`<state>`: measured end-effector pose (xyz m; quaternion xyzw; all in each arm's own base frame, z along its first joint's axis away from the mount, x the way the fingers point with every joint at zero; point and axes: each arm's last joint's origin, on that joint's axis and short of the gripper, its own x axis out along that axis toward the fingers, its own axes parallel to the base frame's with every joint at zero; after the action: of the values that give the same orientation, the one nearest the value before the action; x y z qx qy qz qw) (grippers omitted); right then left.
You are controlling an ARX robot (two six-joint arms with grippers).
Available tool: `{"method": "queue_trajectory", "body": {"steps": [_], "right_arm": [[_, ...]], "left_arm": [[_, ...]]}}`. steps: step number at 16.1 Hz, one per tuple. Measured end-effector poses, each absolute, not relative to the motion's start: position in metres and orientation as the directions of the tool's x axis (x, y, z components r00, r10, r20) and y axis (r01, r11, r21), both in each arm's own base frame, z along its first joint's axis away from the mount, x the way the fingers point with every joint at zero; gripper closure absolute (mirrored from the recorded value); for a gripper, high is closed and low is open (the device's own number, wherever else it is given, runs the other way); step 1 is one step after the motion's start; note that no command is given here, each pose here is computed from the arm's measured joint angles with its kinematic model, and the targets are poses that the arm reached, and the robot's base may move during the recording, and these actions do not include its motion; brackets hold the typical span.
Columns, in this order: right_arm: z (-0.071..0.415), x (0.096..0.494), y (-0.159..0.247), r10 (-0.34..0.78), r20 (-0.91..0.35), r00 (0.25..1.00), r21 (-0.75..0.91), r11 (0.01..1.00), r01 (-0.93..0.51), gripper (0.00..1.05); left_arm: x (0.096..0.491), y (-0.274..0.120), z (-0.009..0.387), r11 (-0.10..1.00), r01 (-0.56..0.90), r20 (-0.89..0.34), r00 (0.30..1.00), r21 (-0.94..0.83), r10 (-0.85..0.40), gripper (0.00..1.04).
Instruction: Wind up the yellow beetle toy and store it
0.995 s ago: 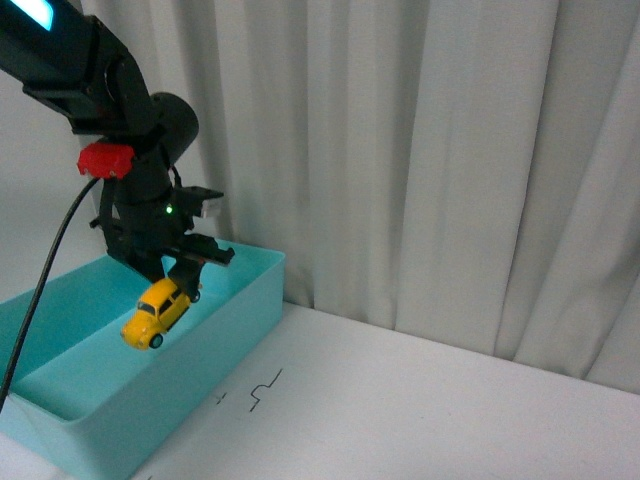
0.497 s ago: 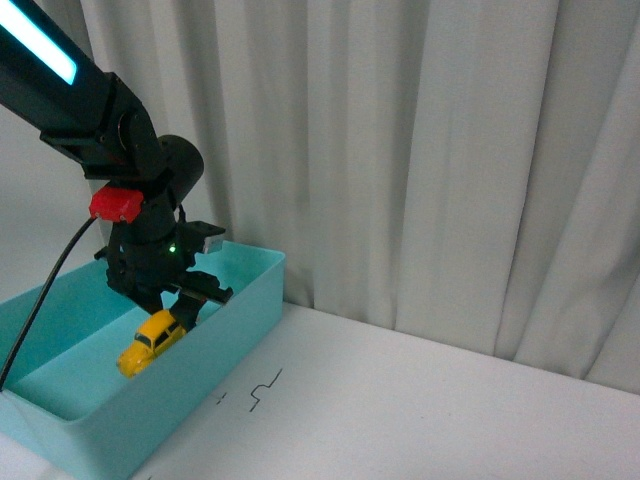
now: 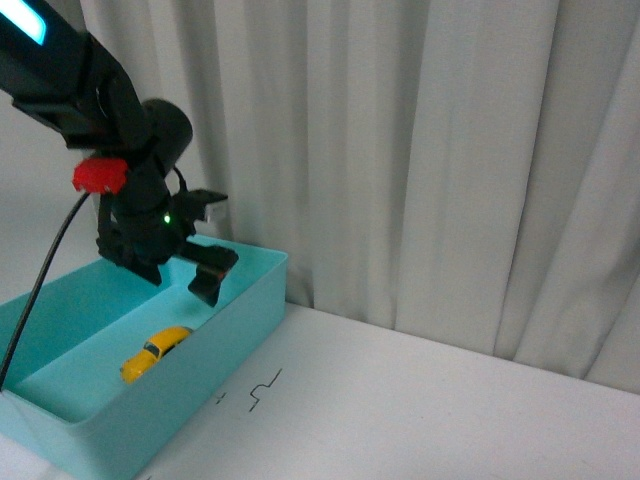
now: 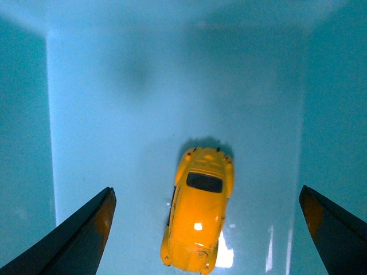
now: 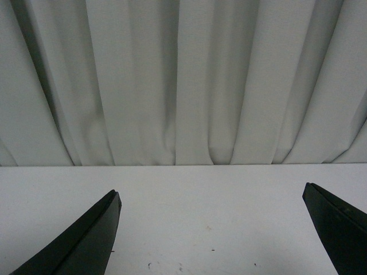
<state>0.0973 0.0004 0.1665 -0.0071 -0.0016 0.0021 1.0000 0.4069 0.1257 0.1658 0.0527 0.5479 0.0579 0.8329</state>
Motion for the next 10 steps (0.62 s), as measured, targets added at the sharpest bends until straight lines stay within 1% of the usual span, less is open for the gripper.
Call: {"method": "queue_trajectory", "body": {"steps": [1, 3, 6, 7, 8, 9, 10], "right_arm": [[0.167, 0.097, 0.0, 0.004, 0.003, 1.0, -0.014, 1.0, -0.004, 0.07], [0.167, 0.097, 0.0, 0.004, 0.004, 1.0, -0.014, 1.0, -0.004, 0.07], [0.167, 0.097, 0.0, 0.004, 0.003, 1.0, -0.014, 1.0, -0.004, 0.07], [0.167, 0.097, 0.0, 0.004, 0.003, 1.0, -0.014, 1.0, -0.004, 0.07], [0.167, 0.097, 0.0, 0.003, 0.004, 1.0, -0.014, 1.0, -0.003, 0.07], [0.167, 0.097, 0.0, 0.005, 0.003, 1.0, -0.015, 1.0, -0.005, 0.07], [0.167, 0.097, 0.0, 0.005, 0.003, 1.0, -0.014, 1.0, -0.005, 0.07]], "left_arm": [[0.4, 0.125, 0.189, 0.988, -0.014, -0.881, 0.451, 0.151, 0.141, 0.07], [0.38, 0.128, 0.234, 0.979, 0.009, -0.814, 0.557, 0.204, 0.165, 0.07], [0.333, 0.141, 0.284, 0.978, -0.004, -0.729, 0.667, 0.207, 0.157, 0.07], [0.317, 0.14, 0.301, 0.978, -0.017, -0.648, 0.747, 0.206, 0.15, 0.08], [0.294, 0.126, 0.319, 0.984, -0.031, -0.349, 0.932, 0.177, 0.092, 0.2], [0.264, 0.101, 0.325, 0.991, -0.007, -0.17, 0.985, 0.135, 0.03, 0.31], [0.233, 0.078, 0.325, 0.995, 0.008, -0.05, 0.999, 0.102, -0.003, 0.42]]}}
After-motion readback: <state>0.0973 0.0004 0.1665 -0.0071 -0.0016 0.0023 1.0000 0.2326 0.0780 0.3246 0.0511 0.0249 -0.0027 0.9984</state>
